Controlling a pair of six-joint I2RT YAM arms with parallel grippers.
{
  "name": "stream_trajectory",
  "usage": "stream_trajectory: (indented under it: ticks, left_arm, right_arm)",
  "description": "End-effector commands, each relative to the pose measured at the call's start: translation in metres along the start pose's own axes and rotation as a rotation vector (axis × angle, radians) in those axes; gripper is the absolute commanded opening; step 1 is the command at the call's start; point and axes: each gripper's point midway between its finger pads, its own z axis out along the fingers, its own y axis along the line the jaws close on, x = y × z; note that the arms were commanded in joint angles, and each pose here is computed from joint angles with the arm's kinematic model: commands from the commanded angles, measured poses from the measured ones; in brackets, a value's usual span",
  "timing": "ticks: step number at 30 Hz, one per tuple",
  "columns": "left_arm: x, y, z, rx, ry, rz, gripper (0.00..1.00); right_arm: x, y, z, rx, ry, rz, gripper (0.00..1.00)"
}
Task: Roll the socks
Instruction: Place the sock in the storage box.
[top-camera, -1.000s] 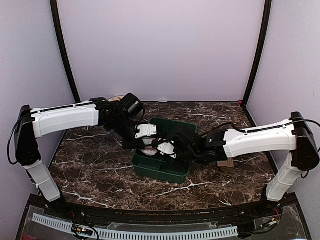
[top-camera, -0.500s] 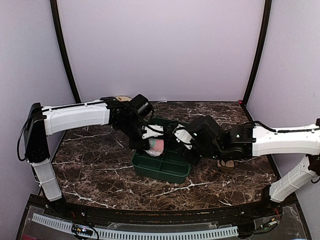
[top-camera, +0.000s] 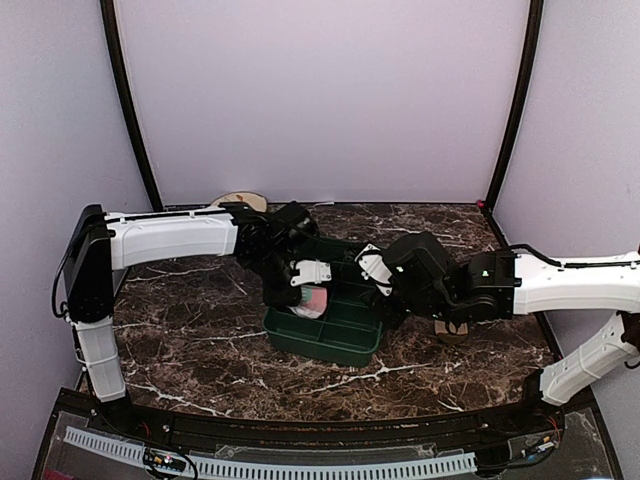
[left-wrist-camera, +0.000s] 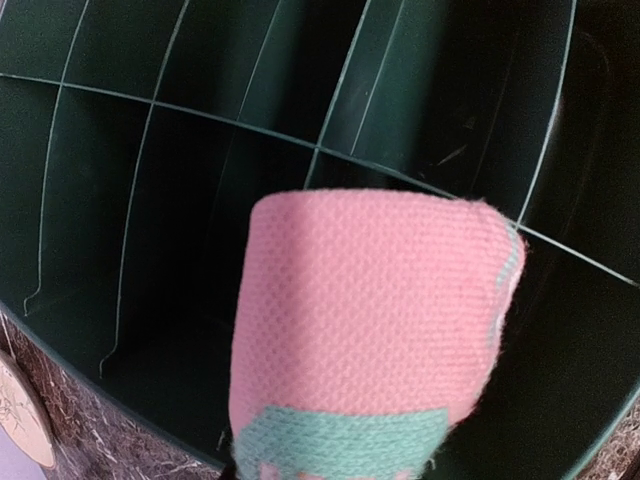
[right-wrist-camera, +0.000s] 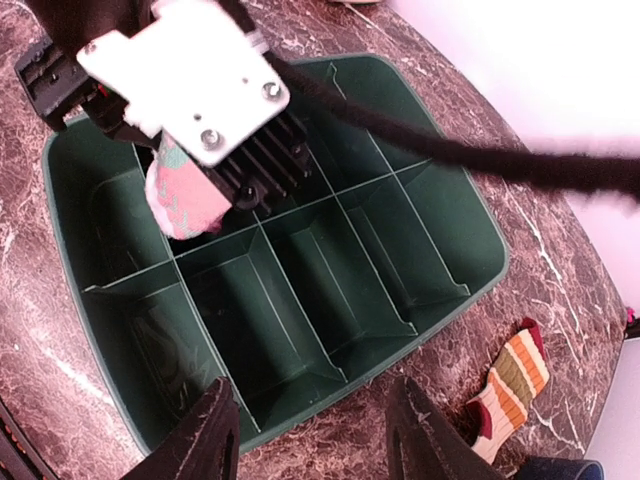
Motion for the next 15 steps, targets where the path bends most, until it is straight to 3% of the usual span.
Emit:
stream_trajectory:
  ticks: [1,15]
  left_arm:
    - [0.012,-0.001,0.004,-0.013,0.072,-0.006,0.00]
    - [0.016,-0.005,0.020,0.002,0.103,0.025,0.00]
  right_arm:
    - [-0.026,-0.010,-0.010,0.034,-0.102,0.061,0.48]
    - [-0.034,-0.009,-0.006,0.040,-0.111,0.054,0.49]
